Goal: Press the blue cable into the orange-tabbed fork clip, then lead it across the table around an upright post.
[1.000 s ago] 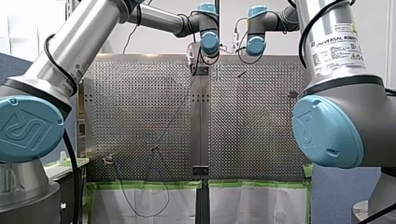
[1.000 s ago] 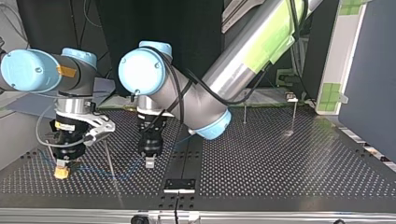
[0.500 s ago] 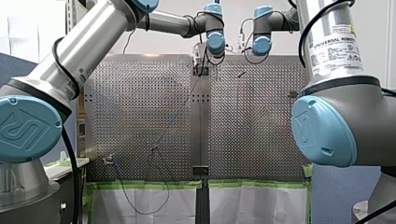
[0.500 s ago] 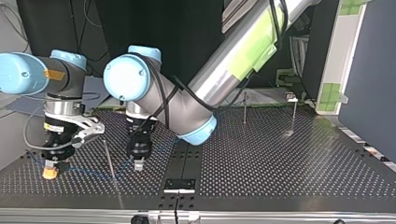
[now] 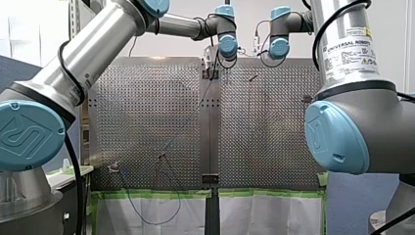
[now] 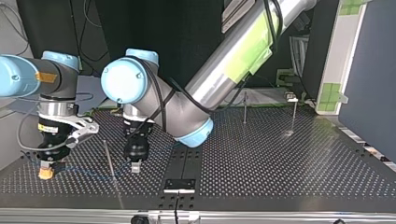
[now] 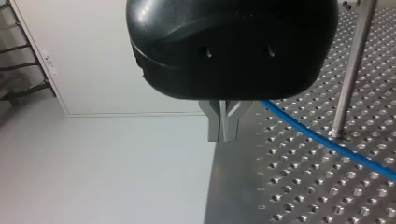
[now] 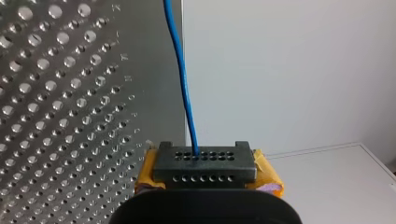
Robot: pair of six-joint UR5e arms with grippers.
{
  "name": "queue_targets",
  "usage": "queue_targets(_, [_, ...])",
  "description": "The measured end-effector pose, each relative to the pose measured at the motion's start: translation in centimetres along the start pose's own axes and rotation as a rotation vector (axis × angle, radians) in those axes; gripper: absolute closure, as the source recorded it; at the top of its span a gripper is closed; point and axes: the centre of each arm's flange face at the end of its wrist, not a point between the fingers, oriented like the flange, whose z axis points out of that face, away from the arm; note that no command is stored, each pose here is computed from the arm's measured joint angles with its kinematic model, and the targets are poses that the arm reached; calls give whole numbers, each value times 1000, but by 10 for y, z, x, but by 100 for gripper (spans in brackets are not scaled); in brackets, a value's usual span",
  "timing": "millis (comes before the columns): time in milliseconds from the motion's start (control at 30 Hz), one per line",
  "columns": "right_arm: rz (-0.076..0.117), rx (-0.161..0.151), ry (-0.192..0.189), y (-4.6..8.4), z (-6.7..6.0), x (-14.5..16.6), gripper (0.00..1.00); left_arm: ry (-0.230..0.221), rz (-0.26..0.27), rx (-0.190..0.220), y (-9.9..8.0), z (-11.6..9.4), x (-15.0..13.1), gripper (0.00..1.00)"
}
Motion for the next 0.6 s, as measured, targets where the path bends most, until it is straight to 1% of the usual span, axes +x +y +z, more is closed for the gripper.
queue_targets(333, [-6, -26, 0, 17, 5, -1, 100, -1, -3, 0, -2, 4, 7, 100])
queue_targets(600, [-10, -38, -7, 24, 6, -5, 100, -3, -7, 2, -2, 4, 8, 100])
